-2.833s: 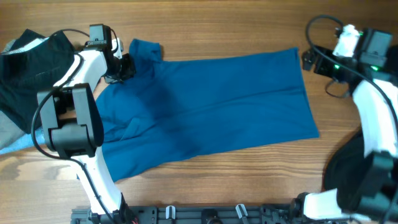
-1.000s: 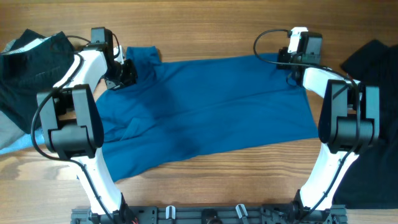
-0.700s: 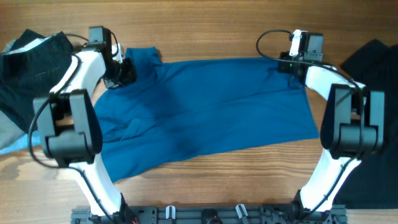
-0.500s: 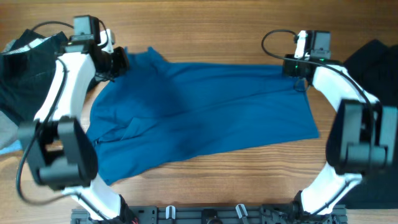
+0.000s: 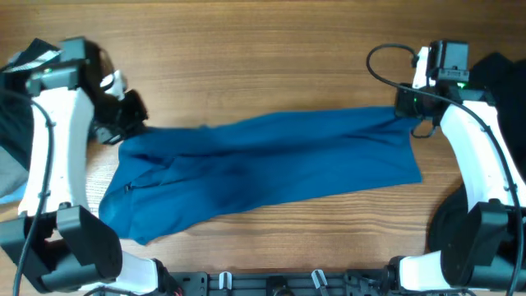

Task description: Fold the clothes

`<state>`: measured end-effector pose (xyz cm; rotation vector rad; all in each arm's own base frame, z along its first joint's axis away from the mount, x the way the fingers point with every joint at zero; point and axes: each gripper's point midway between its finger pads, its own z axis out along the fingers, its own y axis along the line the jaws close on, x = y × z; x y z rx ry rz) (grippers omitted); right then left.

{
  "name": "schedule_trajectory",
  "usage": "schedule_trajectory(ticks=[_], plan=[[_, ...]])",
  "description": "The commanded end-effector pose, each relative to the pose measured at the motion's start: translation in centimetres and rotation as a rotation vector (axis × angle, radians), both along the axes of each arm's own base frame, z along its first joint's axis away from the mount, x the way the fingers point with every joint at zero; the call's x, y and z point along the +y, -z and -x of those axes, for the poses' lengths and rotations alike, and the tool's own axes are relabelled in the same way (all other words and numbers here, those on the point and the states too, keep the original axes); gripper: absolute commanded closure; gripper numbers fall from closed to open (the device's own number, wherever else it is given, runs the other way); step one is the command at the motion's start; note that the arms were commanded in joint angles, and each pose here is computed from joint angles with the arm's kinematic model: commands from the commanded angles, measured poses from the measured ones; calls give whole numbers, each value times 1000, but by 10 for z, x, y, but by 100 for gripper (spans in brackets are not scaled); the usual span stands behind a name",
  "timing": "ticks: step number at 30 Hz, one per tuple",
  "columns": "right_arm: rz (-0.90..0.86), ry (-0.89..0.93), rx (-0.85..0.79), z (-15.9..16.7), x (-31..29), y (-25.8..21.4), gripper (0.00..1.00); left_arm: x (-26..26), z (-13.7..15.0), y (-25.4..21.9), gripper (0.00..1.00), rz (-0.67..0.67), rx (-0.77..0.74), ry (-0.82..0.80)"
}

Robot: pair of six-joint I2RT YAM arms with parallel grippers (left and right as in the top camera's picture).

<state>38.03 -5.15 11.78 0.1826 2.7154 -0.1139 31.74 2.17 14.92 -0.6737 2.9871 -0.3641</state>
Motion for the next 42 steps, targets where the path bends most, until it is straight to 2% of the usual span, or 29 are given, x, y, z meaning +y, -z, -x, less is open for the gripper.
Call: schedule_trajectory(ticks=[1, 5, 9, 14, 17, 20, 22, 25, 27, 32, 34, 38, 42], plan=[[38, 40, 64, 20, -11, 0, 96, 25, 19, -5, 96, -15, 43, -79], [73, 55, 116, 33, -16, 3, 96, 36, 33, -4, 96, -6, 90, -125], [75, 55, 159, 43, -16, 6, 96, 29, 41, 6, 96, 14, 128, -117], [70, 53, 210, 55, -15, 9, 95, 16, 65, 30, 96, 38, 232, -94], [70, 53, 254, 65, -14, 12, 90, 11, 85, 45, 96, 49, 307, -93], [99, 62, 296, 74, -19, 13, 79, 9, 93, 50, 96, 57, 340, -93], [130, 70, 327, 80, -24, 15, 68, 10, 97, 53, 83, 47, 354, -91], [135, 84, 340, 84, -28, 15, 66, 12, 97, 53, 77, 37, 355, -91], [128, 114, 337, 85, -31, 15, 57, 12, 97, 53, 77, 32, 354, -93], [100, 149, 310, 80, -31, 15, 47, 13, 96, 54, 77, 32, 350, -94], [8, 114, 275, 71, -16, 17, 43, 13, 94, 54, 77, 30, 342, -94], [-185, -13, 203, 50, 21, 18, 41, 7, 84, 54, 75, 74, 300, -100], [-233, -37, 202, 43, 29, 26, 42, -5, 69, 53, 73, 137, 235, -94]])
